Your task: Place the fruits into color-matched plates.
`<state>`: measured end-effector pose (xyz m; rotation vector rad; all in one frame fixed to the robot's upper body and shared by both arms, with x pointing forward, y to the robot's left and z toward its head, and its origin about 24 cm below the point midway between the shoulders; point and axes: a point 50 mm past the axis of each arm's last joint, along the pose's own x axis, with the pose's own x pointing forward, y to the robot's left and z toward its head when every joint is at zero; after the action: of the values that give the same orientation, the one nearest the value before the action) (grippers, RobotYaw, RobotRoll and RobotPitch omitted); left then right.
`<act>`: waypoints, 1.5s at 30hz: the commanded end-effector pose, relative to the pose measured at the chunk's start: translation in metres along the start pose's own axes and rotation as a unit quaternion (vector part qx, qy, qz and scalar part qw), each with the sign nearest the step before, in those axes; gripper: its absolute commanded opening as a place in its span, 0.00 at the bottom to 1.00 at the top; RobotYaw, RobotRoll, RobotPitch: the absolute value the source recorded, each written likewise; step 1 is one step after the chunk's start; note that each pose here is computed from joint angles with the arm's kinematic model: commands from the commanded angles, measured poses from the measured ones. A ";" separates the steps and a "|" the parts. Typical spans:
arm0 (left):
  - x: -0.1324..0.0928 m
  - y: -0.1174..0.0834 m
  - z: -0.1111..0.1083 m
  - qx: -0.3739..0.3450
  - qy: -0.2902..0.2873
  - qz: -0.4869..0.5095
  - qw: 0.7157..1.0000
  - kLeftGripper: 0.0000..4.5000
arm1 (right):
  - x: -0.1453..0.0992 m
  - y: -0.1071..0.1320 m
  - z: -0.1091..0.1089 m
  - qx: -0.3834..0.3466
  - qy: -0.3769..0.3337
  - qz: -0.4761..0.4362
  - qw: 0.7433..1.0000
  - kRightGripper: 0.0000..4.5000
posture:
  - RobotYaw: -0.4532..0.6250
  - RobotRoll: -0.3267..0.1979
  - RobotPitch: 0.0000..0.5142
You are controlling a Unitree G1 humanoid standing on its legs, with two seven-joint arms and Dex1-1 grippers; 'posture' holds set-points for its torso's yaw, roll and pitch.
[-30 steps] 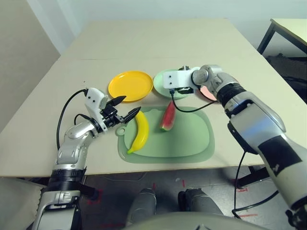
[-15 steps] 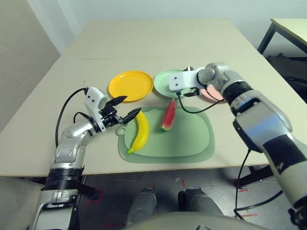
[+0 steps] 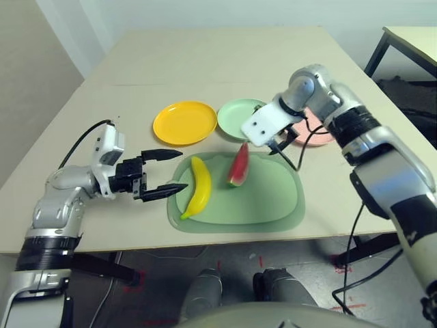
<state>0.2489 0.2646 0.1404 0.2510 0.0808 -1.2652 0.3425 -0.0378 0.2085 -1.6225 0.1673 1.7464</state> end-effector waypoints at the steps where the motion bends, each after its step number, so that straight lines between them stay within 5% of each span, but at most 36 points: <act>1: 0.000 -0.002 0.002 0.009 0.006 -0.003 1.000 1.00 | 0.006 0.000 0.013 -0.009 -0.016 0.007 1.000 1.00 | 0.53 0.62 0.10; 17: 0.010 -0.022 0.000 -0.012 -0.005 0.015 1.000 1.00 | 0.069 0.014 0.003 -0.067 0.013 0.071 0.995 1.00 | 0.60 0.62 0.12; 30: 0.014 -0.024 -0.001 -0.014 0.000 0.011 1.000 1.00 | 0.087 0.017 -0.005 -0.067 0.036 0.082 0.994 1.00 | 0.59 0.62 0.14; 38: 0.013 -0.023 -0.002 -0.013 0.006 0.013 1.000 1.00 | 0.085 0.023 -0.011 -0.055 0.035 0.095 0.993 0.50 | 0.59 0.62 0.14; 45: 0.014 -0.018 -0.002 -0.014 0.004 0.019 1.000 1.00 | 0.069 0.020 -0.011 -0.043 0.019 0.094 0.994 0.50 | 0.55 0.62 0.13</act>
<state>0.2349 0.2470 0.1360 0.2355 0.0865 -1.2266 0.3450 -0.0262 0.1336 -1.7802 0.2640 1.8762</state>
